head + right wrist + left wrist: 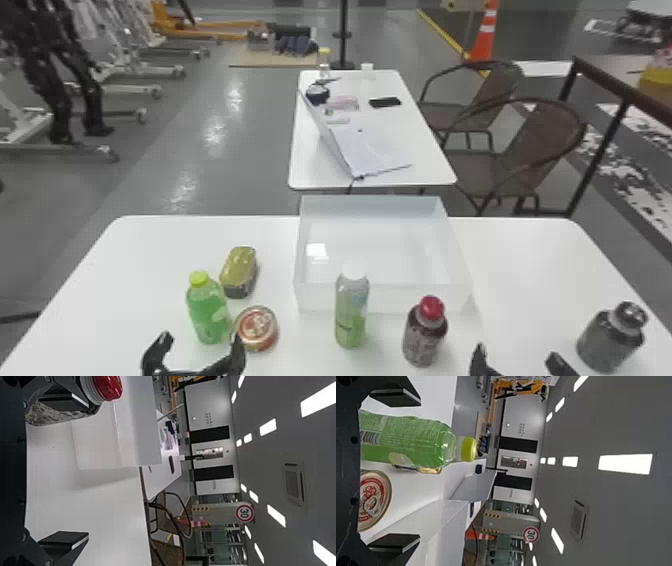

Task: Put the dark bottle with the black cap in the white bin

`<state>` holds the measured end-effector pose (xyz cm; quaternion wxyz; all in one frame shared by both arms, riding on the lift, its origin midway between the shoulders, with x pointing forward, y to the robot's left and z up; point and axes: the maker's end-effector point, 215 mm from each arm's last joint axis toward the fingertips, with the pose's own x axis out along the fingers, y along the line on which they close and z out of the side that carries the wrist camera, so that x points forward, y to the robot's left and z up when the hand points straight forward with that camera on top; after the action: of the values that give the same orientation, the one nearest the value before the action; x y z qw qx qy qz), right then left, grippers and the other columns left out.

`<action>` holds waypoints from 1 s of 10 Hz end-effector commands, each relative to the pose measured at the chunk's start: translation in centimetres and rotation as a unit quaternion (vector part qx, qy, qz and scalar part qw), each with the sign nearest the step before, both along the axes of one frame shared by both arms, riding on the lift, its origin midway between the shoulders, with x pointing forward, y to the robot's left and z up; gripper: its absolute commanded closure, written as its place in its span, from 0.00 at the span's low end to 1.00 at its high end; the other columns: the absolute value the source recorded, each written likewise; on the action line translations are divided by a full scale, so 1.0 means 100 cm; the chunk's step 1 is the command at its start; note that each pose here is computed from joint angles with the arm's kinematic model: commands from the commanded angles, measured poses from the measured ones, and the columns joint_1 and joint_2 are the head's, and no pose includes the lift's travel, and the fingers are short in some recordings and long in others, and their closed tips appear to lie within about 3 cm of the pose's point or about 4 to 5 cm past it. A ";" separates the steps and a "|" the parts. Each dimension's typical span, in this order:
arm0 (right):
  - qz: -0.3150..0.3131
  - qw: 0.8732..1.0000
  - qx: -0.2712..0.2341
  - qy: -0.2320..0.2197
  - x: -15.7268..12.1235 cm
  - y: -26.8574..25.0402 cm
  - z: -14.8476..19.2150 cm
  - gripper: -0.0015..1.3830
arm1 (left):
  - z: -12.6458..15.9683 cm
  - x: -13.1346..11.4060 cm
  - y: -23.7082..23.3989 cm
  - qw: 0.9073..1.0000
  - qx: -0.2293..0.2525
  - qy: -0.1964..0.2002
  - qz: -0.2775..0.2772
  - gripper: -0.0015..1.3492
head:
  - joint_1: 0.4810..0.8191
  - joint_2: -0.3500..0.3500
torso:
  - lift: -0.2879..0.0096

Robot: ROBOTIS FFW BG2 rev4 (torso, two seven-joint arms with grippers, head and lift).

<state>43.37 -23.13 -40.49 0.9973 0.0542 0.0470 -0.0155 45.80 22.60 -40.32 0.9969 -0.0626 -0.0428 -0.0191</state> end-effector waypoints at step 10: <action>-0.118 0.992 0.036 0.003 -0.013 -0.043 -0.028 0.10 | 0.001 -0.001 0.001 1.000 -0.002 -0.002 0.003 0.08 | 0.20 0.50 | 0.63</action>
<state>42.09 -27.34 -42.85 0.9875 0.0867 0.0440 -0.1240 45.73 22.76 -40.27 0.9969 -0.0623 -0.0441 -0.0177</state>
